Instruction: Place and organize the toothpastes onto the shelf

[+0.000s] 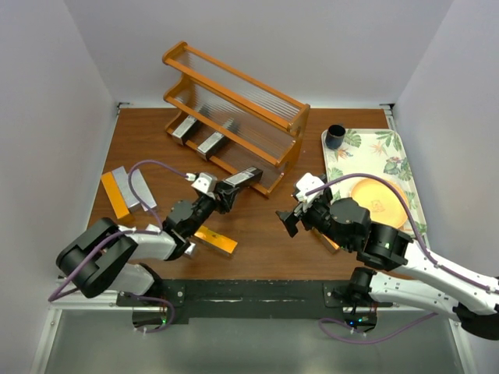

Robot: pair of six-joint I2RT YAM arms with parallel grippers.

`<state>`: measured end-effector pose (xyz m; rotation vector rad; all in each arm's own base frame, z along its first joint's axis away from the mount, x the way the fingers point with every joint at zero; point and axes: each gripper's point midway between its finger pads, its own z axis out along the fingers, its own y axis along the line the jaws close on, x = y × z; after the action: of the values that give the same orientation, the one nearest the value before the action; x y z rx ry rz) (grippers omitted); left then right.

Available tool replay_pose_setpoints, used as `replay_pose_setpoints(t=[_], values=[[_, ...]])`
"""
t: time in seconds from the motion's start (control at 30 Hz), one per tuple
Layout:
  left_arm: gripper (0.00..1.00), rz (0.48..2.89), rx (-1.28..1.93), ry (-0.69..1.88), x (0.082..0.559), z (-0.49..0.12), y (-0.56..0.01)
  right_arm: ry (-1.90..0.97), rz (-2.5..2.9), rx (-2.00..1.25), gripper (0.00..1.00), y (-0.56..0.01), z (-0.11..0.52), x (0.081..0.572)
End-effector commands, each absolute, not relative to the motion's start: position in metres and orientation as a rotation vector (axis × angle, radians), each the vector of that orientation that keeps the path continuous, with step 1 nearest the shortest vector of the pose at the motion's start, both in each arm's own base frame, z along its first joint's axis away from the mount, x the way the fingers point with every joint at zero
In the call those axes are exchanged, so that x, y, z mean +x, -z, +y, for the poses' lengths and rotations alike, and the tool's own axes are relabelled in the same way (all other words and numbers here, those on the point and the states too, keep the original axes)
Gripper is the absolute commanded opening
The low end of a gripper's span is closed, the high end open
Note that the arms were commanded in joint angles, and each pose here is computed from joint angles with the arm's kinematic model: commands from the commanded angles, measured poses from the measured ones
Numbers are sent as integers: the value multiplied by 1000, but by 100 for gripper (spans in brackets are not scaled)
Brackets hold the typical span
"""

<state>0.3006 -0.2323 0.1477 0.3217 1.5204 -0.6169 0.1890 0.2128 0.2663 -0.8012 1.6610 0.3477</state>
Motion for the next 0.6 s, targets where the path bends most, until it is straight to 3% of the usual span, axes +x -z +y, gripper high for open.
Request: replay_pose_setpoints(t=[0.0,0.57], values=[[41,1484,351,608,307,-240,-153,-358,1654,-798,98,-268,217,190],[65,1677,449,544,335,-265,-97,-371,1652,-802,99,-269,218,188]])
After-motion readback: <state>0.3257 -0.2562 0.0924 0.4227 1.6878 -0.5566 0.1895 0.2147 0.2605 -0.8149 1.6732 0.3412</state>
